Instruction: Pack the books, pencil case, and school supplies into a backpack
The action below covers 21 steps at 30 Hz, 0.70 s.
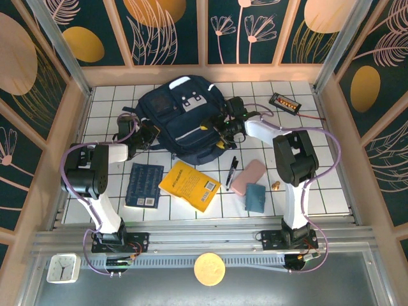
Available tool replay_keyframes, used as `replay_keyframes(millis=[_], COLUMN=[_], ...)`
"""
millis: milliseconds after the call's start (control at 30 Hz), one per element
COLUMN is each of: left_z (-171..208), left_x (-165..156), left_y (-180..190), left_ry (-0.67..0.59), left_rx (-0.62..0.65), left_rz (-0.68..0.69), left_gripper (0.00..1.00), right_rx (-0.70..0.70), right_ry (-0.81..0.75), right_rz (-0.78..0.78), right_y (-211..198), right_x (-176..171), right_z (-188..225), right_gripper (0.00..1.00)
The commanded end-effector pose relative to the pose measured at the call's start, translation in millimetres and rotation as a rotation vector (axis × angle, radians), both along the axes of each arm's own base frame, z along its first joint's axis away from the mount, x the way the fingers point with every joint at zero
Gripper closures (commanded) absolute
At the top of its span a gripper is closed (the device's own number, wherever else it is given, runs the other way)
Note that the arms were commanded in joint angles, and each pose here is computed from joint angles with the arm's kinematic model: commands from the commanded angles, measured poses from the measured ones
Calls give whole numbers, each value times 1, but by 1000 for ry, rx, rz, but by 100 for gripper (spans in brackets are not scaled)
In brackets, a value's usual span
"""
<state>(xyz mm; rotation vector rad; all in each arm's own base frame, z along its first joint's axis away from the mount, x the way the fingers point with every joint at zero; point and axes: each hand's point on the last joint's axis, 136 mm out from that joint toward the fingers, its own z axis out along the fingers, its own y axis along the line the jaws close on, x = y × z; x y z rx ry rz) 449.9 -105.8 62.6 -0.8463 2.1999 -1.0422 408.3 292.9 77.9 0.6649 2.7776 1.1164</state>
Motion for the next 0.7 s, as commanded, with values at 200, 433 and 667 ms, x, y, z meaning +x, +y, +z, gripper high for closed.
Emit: replay_keyframes(millis=[200,433,667], left_z=[32,31,23], left_x=[2,3,-2], left_y=[-14,-13,-15], left_ry=[-100,-101,-81], left_rx=[-20,-15,-20], left_rz=[-63,-63,-76], left_gripper=[100,100,100], right_rx=[-225,-304,-247], right_ry=[105,67,22], right_rz=[-123,-126,-149], right_y=[-50,-61,-49], right_x=[-25,-19,13], right_z=[-35,-23,-40], right_gripper=[10,16,30])
